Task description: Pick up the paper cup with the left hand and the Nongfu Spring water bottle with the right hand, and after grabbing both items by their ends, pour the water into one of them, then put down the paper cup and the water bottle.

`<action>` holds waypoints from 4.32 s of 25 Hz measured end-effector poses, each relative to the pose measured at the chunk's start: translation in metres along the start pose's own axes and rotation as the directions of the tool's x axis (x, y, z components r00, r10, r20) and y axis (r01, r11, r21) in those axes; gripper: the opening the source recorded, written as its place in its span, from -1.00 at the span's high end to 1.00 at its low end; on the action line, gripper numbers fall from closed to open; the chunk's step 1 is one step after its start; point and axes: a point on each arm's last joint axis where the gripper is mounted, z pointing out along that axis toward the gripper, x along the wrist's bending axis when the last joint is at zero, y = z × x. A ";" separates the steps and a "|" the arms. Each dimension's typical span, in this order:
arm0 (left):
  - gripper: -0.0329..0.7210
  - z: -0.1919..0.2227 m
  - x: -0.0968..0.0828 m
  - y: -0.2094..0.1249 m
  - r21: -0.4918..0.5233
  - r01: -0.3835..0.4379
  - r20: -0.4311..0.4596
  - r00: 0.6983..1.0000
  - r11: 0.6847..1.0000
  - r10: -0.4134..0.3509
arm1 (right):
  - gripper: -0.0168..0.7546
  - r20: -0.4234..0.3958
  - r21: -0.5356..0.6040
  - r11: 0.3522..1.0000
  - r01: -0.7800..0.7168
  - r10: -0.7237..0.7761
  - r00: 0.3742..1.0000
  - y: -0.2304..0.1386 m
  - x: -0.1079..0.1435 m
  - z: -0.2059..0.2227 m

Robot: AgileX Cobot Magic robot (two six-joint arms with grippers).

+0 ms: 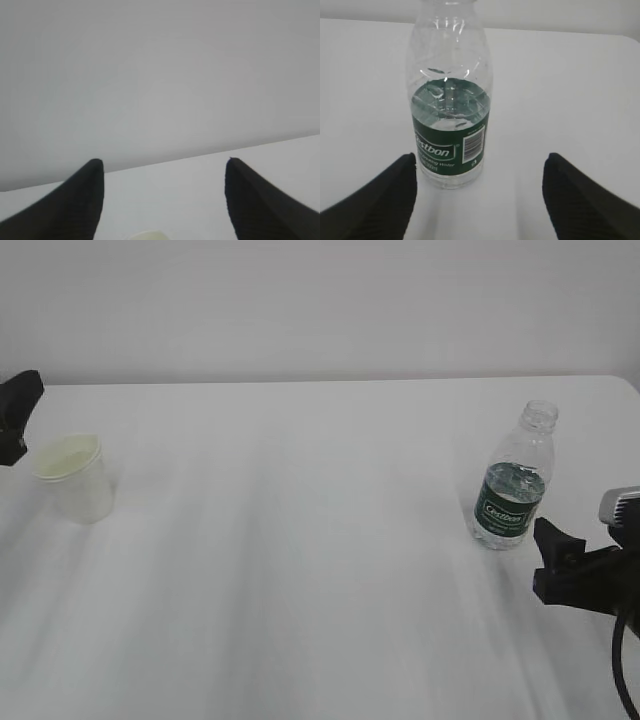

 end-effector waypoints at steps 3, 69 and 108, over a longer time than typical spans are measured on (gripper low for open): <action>-0.52 -0.006 0.000 0.013 0.000 -0.010 -0.006 1.000 1.000 0.010 | -0.58 0.000 0.003 1.000 0.001 -0.001 1.000 -0.001 -0.004 -0.010; -0.39 -0.206 -0.026 0.098 0.276 0.136 -0.036 0.991 0.951 -0.131 | -0.58 -0.175 -0.149 0.988 -0.034 0.008 0.985 0.049 -0.008 -0.067; -0.34 -0.219 -0.029 0.128 0.241 0.083 0.010 0.996 0.967 -0.088 | -0.53 -0.307 -0.400 0.910 0.108 -0.245 0.920 0.105 -0.026 -0.176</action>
